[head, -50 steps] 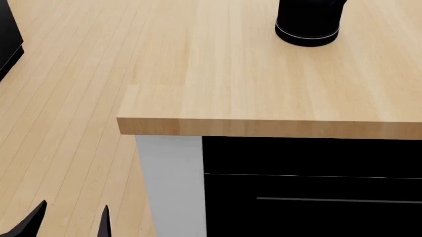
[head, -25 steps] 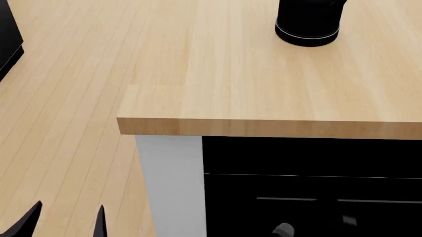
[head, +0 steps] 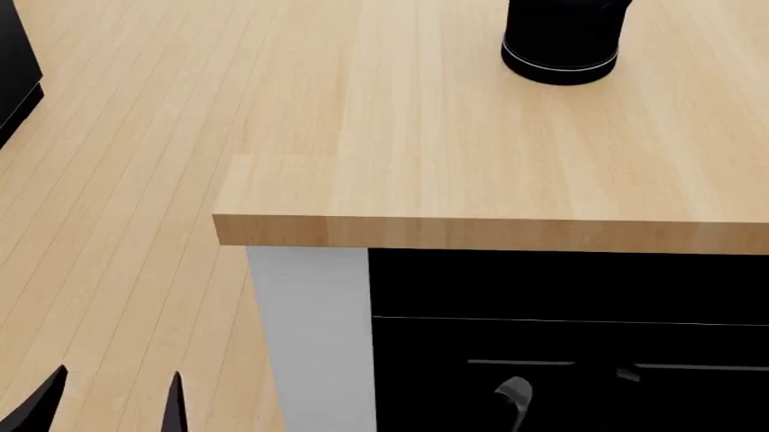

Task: Open the dishwasher door

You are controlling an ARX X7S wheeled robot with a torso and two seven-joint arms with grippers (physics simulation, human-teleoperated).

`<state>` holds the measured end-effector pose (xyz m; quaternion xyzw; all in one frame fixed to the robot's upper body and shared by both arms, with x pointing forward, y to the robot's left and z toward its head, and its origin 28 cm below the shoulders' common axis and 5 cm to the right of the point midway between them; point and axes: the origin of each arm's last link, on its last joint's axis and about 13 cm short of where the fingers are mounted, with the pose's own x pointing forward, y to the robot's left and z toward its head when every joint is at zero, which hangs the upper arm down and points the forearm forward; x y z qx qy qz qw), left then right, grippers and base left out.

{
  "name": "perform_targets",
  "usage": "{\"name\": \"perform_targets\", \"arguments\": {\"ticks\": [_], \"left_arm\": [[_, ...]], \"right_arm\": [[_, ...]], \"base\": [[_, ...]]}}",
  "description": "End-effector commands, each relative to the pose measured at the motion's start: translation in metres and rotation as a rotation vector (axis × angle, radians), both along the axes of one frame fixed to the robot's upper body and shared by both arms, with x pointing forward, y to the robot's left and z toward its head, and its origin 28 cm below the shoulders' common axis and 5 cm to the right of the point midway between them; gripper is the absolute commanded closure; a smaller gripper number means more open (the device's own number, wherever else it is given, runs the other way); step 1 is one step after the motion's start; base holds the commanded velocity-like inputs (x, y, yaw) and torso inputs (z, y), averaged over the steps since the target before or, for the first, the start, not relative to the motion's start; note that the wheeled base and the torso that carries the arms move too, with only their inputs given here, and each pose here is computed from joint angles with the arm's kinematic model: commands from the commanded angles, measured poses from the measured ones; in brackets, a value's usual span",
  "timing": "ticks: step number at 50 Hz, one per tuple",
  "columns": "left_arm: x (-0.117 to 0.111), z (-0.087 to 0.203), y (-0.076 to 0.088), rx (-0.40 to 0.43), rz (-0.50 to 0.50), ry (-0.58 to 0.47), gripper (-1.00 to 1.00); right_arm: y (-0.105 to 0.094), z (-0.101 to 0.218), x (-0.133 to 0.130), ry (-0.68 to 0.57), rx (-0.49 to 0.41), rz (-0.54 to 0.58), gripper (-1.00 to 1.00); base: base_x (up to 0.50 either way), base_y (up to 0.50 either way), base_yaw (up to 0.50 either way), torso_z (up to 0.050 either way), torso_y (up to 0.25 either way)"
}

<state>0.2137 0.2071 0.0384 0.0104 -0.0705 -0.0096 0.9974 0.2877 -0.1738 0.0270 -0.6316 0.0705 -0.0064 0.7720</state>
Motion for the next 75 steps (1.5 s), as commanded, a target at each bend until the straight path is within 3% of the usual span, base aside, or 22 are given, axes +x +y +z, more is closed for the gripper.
{"name": "perform_targets", "arguments": {"ticks": [1, 16, 17, 35, 75], "left_arm": [[0.0, 0.002, 0.001, 0.002, 0.005, -0.004, -1.0], [0.0, 0.004, 0.003, 0.008, 0.012, -0.008, -1.0], [0.001, 0.004, 0.003, 0.007, 0.012, -0.009, -1.0], [0.0, 0.004, 0.003, 0.009, 0.013, -0.009, -1.0], [0.002, 0.008, 0.003, 0.007, 0.006, -0.02, -1.0]], "right_arm": [[0.002, -0.003, 0.011, 0.011, -0.006, -0.001, -1.0], [0.005, -0.005, 0.016, 0.016, -0.006, 0.011, -1.0], [0.005, -0.005, 0.016, 0.015, -0.008, 0.012, 1.0], [0.0, -0.001, 0.009, 0.015, -0.016, 0.009, 1.0], [0.0, -0.009, -0.074, 0.035, 0.025, 0.056, 1.0]], "base": [[0.0, 0.0, 0.0, 0.0, 0.0], [0.0, 0.0, 0.0, 0.0, 0.0], [0.0, 0.0, 0.0, 0.0, 0.0], [0.0, 0.0, 0.0, 0.0, -0.001], [0.0, 0.0, 0.0, 0.0, 0.0]]}}
